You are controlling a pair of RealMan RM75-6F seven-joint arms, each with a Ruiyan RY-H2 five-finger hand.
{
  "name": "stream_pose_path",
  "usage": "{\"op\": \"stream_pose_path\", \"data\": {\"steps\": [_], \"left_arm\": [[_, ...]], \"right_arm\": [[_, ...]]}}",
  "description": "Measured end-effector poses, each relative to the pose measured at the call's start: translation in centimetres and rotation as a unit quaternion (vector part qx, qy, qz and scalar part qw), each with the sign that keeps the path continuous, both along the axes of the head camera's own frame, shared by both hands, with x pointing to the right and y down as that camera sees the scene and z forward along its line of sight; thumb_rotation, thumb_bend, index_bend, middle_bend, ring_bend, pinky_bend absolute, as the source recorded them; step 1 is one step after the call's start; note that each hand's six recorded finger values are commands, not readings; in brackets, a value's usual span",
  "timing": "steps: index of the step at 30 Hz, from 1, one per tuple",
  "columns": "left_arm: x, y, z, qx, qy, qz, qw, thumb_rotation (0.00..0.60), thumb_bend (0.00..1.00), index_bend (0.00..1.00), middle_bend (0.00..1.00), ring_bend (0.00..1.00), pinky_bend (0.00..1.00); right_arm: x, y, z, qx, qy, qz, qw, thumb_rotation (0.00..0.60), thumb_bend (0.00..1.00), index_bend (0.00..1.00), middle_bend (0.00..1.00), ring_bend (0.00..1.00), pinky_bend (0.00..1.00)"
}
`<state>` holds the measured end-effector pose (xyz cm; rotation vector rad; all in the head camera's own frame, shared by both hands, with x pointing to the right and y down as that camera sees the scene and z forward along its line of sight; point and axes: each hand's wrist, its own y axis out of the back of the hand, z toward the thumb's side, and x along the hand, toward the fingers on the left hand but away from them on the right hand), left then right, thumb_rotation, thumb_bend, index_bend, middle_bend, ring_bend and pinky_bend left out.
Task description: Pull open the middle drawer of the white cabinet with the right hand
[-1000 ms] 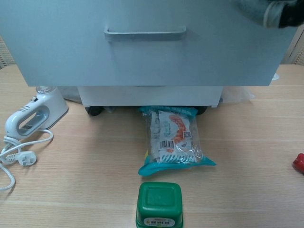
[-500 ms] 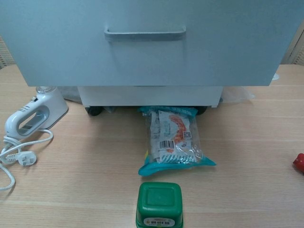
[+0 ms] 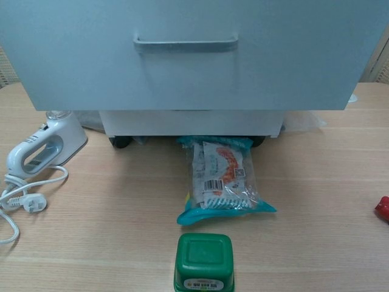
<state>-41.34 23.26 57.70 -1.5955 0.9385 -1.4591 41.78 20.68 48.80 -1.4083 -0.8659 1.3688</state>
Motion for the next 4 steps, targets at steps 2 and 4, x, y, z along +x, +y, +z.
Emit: {"op": "stream_pose_path", "data": {"steps": [2, 4], "left_arm": [[0.1, 0.1, 0.0, 0.001, 0.001, 0.0, 1.0, 0.6, 0.25, 0.16, 0.0, 0.12, 0.15], [0.1, 0.1, 0.1, 0.0, 0.002, 0.0, 1.0, 0.6, 0.25, 0.16, 0.0, 0.12, 0.15]], "right_arm": [[1.0, 0.5, 1.1, -0.006, -0.002, 0.017, 0.9998, 0.6, 0.21, 0.07, 0.19, 0.16, 0.3], [1.5, 0.9, 1.8, -0.01, -0.011, 0.028, 0.9995, 0.6, 0.21, 0.07, 0.17, 0.15, 0.29]]}}
